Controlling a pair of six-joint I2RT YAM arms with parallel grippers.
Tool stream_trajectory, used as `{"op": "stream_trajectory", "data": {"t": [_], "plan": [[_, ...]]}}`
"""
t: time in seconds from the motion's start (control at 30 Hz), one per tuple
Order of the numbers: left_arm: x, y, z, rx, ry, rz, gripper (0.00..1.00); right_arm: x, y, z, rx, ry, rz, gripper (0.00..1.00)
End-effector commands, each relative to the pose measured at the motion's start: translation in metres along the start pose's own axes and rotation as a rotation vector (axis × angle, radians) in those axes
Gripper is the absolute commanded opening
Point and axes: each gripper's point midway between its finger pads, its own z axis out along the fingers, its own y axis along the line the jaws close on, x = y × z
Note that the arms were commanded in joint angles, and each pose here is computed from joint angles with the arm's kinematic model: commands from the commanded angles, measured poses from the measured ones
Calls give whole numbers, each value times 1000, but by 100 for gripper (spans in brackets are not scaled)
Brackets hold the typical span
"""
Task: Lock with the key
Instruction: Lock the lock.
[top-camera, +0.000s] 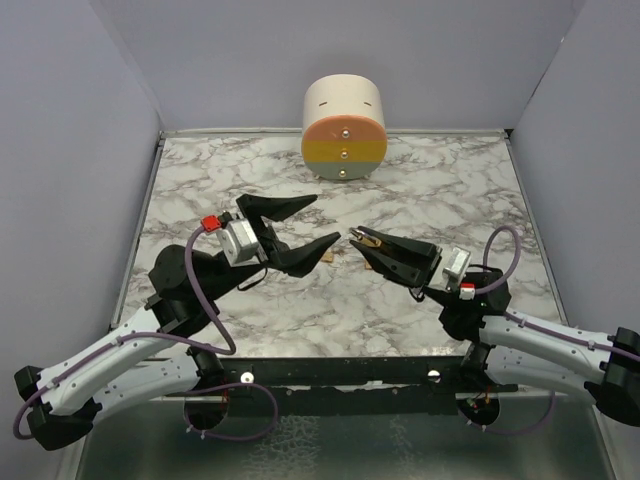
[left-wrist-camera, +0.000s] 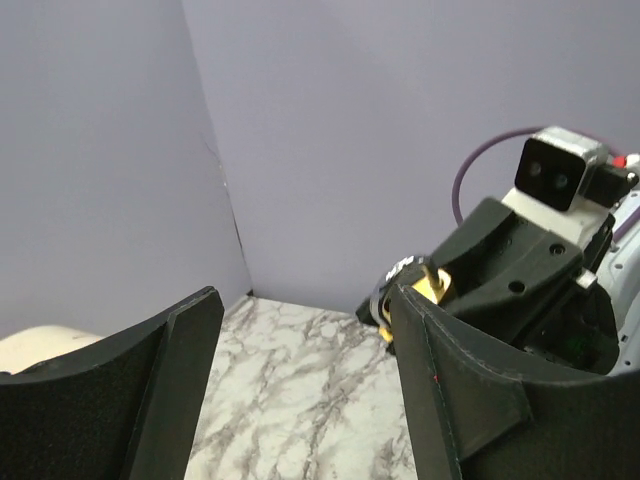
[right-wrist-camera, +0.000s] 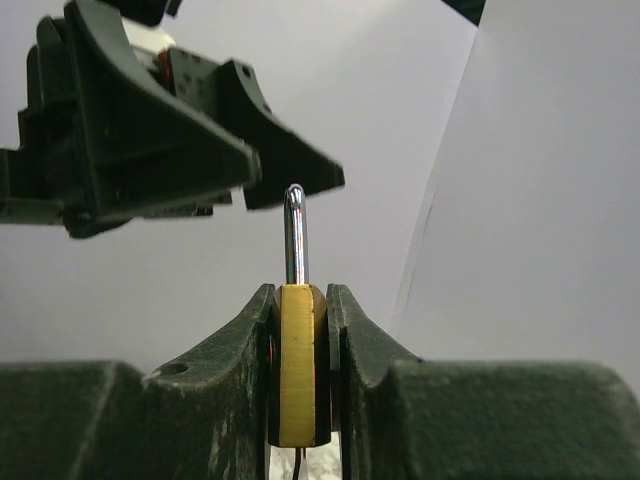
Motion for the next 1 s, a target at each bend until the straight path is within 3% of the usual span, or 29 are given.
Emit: {"op": "stream_trajectory", "data": {"t": [0.0,0.23,0.53,0.97], "plan": [[-26,5,1,-3,-51,81,71,5,0,-6,29,14,47,2],[-7,-10,5,97,20,121,84,0,1,-10,25,2,66,2],[20,-27,6,207,71,130,74,-8,4,-11,12,-18,84,2],[16,-33,13,244,32,125,56,-2,8,-11,-3,-5,102,2]]}}
